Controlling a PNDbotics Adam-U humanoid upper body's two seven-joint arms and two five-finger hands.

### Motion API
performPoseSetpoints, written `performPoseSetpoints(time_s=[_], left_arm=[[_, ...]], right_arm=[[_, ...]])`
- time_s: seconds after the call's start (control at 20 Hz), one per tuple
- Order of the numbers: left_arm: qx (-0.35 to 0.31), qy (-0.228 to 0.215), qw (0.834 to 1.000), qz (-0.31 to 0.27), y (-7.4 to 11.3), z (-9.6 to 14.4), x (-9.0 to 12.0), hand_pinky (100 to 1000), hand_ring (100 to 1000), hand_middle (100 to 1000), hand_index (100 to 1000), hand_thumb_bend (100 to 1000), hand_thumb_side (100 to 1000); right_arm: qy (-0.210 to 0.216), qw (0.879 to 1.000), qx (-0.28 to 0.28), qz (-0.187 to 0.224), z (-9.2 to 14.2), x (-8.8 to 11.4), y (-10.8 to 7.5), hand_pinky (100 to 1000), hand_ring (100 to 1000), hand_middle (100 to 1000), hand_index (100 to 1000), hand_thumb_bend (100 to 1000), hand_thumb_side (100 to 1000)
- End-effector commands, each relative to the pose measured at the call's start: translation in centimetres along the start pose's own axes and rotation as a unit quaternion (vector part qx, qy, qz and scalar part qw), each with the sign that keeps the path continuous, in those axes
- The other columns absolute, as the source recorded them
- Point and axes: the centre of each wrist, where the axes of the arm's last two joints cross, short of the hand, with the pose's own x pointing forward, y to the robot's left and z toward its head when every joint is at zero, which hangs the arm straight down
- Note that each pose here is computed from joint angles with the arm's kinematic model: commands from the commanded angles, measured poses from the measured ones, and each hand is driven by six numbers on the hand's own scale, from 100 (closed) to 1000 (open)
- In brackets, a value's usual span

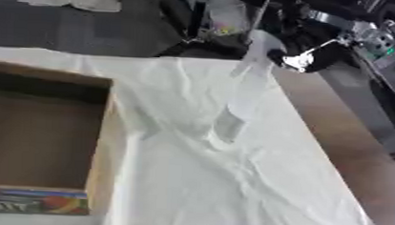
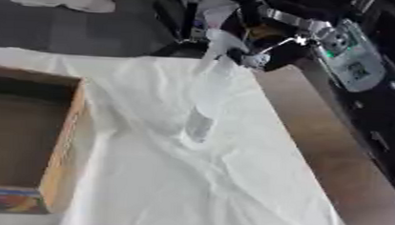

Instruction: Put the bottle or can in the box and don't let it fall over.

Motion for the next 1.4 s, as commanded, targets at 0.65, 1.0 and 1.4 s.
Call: performPoseSetpoints(time_s=[0.65,1.0,1.4], left_arm=[[-0.006,0.005,1.000,-0.002,-0.17,0.02,-0.07,878,848,787,781,171,877],[-0.008,0.006,1.000,-0.002,-0.17,-0.04,-0.06,878,849,788,781,170,876],[-0.011,0.004,1.000,-0.002,-0.15,-0.10,0.02,879,851,789,781,169,872]], right_arm=[[-0.021,1.000,-0.003,-0.020,-0.04,0.90,-1.59,471,401,413,621,100,230],[-0.031,0.999,-0.011,-0.035,-0.13,1.13,-1.74,428,357,369,574,100,198],[-0.037,0.998,-0.022,-0.050,-0.36,1.29,-1.83,378,294,311,516,100,165]])
